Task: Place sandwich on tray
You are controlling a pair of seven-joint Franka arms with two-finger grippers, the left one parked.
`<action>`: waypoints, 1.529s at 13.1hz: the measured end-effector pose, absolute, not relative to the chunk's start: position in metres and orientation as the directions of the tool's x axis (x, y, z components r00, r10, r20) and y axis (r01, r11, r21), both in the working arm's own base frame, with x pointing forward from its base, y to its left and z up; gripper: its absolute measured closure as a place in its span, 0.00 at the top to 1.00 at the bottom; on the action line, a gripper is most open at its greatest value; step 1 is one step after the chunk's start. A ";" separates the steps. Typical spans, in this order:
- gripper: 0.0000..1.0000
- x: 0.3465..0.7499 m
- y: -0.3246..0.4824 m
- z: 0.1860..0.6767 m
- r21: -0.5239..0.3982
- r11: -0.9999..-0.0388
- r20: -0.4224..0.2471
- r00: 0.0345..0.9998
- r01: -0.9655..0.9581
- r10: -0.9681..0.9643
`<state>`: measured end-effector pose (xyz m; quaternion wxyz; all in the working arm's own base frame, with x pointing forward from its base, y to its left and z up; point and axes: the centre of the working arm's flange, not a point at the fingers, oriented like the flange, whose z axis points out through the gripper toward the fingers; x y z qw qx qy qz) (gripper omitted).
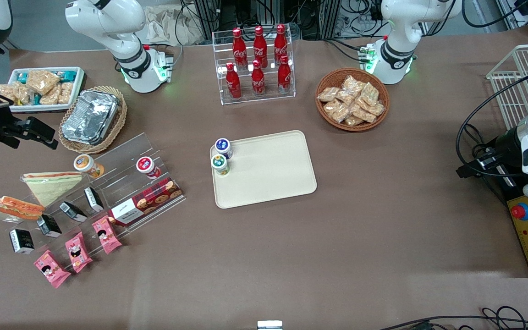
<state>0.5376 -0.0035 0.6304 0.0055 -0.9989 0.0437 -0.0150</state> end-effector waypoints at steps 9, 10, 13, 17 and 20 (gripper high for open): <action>1.00 0.535 -0.008 0.628 -0.008 -0.992 0.003 0.992 -0.128 -0.128; 1.00 0.534 -0.008 0.628 -0.008 -0.987 -0.002 0.987 -0.162 -0.162; 1.00 0.534 -0.014 0.628 0.003 -0.974 -0.001 0.974 -0.226 -0.226; 1.00 0.529 -0.078 0.628 0.030 -0.914 0.009 0.915 -0.404 -0.404; 1.00 0.526 -0.120 0.629 0.014 -0.797 0.041 0.796 -0.604 -0.603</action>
